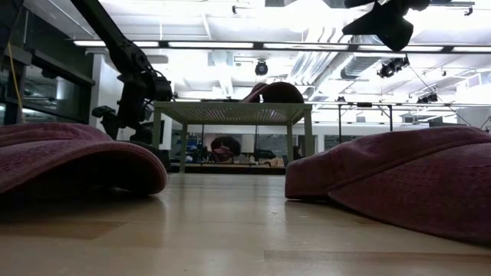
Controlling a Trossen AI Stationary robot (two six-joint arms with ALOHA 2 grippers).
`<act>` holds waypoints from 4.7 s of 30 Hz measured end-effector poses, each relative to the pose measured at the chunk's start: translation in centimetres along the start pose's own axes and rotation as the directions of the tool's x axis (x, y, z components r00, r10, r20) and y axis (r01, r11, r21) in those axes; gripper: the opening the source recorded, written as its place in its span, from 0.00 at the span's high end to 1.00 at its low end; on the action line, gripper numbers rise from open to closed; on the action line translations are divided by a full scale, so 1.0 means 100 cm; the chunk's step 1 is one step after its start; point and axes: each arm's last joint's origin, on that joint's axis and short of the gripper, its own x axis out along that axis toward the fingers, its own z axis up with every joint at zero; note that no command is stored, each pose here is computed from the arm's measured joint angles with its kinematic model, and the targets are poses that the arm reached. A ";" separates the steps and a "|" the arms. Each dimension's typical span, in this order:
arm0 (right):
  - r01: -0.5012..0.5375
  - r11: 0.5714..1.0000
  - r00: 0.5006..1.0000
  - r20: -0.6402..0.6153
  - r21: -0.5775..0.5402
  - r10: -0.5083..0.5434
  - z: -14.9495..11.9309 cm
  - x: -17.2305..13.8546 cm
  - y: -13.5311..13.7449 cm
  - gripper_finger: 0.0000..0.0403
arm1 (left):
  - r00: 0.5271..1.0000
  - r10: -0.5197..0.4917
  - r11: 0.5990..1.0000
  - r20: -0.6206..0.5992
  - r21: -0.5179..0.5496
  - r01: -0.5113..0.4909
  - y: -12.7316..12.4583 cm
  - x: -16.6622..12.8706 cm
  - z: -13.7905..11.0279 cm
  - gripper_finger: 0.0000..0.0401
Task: Pick & Place hat
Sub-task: Put the top left black cap on the left side of the shelf
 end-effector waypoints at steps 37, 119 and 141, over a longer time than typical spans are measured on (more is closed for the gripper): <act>-0.040 0.997 0.999 -0.030 -0.071 0.038 -0.001 0.000 0.001 0.48 | 0.983 -0.015 0.994 -0.182 0.108 0.035 -0.007 0.013 -0.017 0.94; 0.346 0.776 0.896 0.430 -0.527 -0.107 -0.007 0.074 0.043 0.48 | -0.370 -0.885 0.001 0.284 0.794 0.608 0.042 -0.374 -0.086 0.97; 0.673 0.491 0.667 0.741 -0.553 -0.078 -0.001 0.096 0.046 0.50 | -0.607 -0.693 -0.102 0.389 0.780 0.617 -0.013 -0.341 -0.101 0.97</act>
